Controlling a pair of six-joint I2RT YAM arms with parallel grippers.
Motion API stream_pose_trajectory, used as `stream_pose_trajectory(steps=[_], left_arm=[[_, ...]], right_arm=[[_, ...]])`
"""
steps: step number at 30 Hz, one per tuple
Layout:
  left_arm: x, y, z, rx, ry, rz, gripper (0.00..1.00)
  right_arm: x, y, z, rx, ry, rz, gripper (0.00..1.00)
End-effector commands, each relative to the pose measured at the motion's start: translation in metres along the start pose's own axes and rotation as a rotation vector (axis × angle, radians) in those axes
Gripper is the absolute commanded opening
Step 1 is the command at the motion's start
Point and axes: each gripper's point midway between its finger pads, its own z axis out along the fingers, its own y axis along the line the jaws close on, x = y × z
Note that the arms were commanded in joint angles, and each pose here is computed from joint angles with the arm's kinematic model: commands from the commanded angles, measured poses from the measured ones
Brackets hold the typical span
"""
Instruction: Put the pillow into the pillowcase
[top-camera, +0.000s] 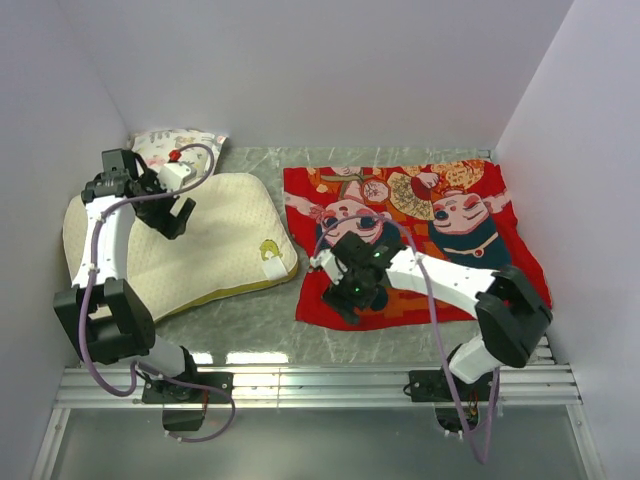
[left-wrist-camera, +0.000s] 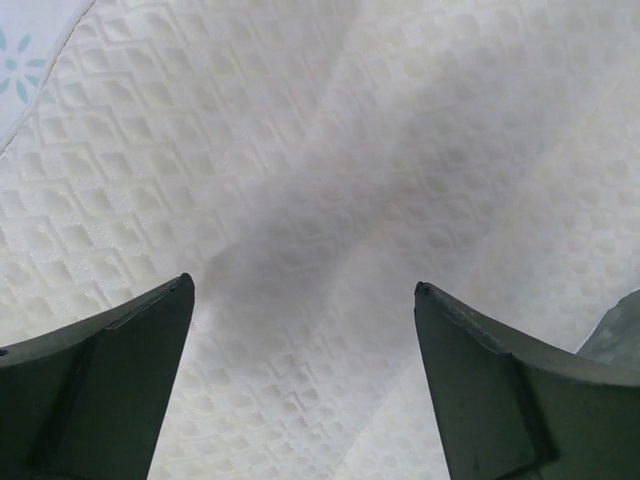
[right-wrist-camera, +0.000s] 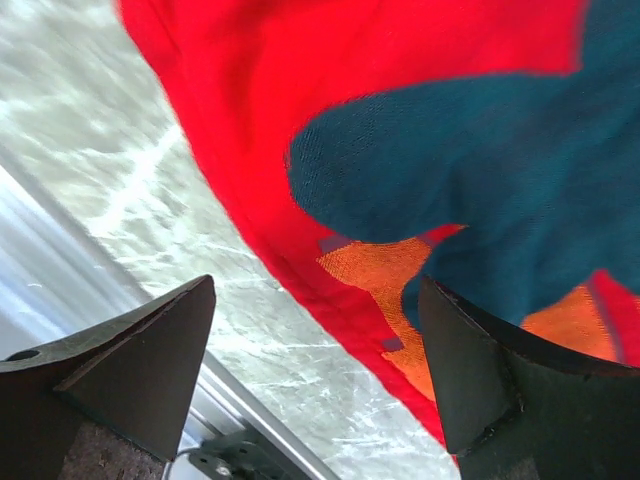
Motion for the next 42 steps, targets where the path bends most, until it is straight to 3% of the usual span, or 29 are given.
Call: stream_pose_trajectory(steps=[1, 5, 6, 8, 9, 11, 12, 15, 17, 19, 20, 21, 22, 23, 24, 28, 31, 35, 40, 42], left_arm=[[-0.015, 0.001, 0.001, 0.013, -0.059, -0.066, 0.97], [-0.015, 0.003, 0.004, 0.004, -0.071, -0.105, 0.97], [-0.016, 0.004, 0.003, -0.004, -0.076, -0.109, 0.97], [-0.017, 0.005, 0.004, -0.007, -0.087, -0.112, 0.97], [-0.017, 0.005, 0.004, -0.007, -0.087, -0.111, 0.96], [-0.016, 0.005, 0.004, -0.009, -0.092, -0.11, 0.96], [-0.015, 0.006, 0.004, -0.015, -0.092, -0.111, 0.96], [-0.012, 0.005, 0.006, -0.01, -0.094, -0.105, 0.96], [-0.009, 0.005, 0.008, -0.008, -0.09, -0.096, 0.96], [-0.006, 0.006, 0.011, 0.002, -0.086, -0.102, 0.96], [-0.007, 0.007, 0.011, 0.002, -0.088, -0.1, 0.96], [-0.007, 0.006, 0.013, 0.011, -0.089, -0.105, 0.97], [-0.007, 0.006, 0.014, 0.017, -0.089, -0.113, 0.97], [-0.009, 0.007, 0.013, 0.019, -0.093, -0.115, 0.97], [-0.009, 0.006, 0.014, 0.029, -0.092, -0.124, 0.97], [-0.012, 0.002, 0.014, 0.054, -0.101, -0.148, 0.97], [-0.014, 0.002, 0.013, 0.055, -0.105, -0.17, 0.97], [-0.016, 0.002, 0.012, 0.06, -0.12, -0.214, 0.97], [-0.02, 0.0, 0.012, 0.08, -0.135, -0.261, 0.97], [-0.021, 0.0, 0.014, 0.087, -0.141, -0.272, 0.97]], right_arm=[[0.004, -0.015, 0.011, 0.132, 0.042, -0.029, 0.89], [0.018, -0.026, 0.031, 0.168, 0.132, -0.034, 0.75], [0.023, -0.03, 0.033, 0.188, 0.162, -0.04, 0.61], [0.035, -0.039, 0.031, 0.214, 0.195, -0.067, 0.47], [0.049, -0.046, 0.029, 0.221, 0.222, -0.054, 0.29], [0.071, -0.057, 0.022, 0.213, 0.279, -0.059, 0.06], [0.089, -0.061, 0.016, 0.206, 0.307, -0.056, 0.0], [0.133, -0.094, -0.008, 0.226, 0.36, -0.003, 0.0], [0.154, -0.101, -0.022, 0.214, 0.415, -0.055, 0.0], [0.171, -0.106, -0.034, 0.215, 0.454, -0.093, 0.06], [0.174, -0.108, -0.038, 0.222, 0.463, -0.103, 0.15], [0.171, -0.111, -0.044, 0.235, 0.454, -0.114, 0.38], [0.168, -0.11, -0.049, 0.233, 0.446, -0.103, 0.49], [0.159, -0.109, -0.054, 0.232, 0.416, -0.09, 0.58], [0.126, -0.109, -0.062, 0.217, 0.305, -0.072, 0.69], [0.033, -0.107, -0.093, 0.203, -0.012, 0.073, 0.7], [-0.018, -0.103, -0.099, 0.247, -0.151, 0.095, 0.61], [-0.052, -0.074, -0.072, 0.215, -0.152, 0.059, 0.42], [-0.082, -0.039, -0.038, 0.208, -0.141, -0.007, 0.37], [-0.087, -0.048, -0.022, 0.272, -0.11, 0.009, 0.36]])
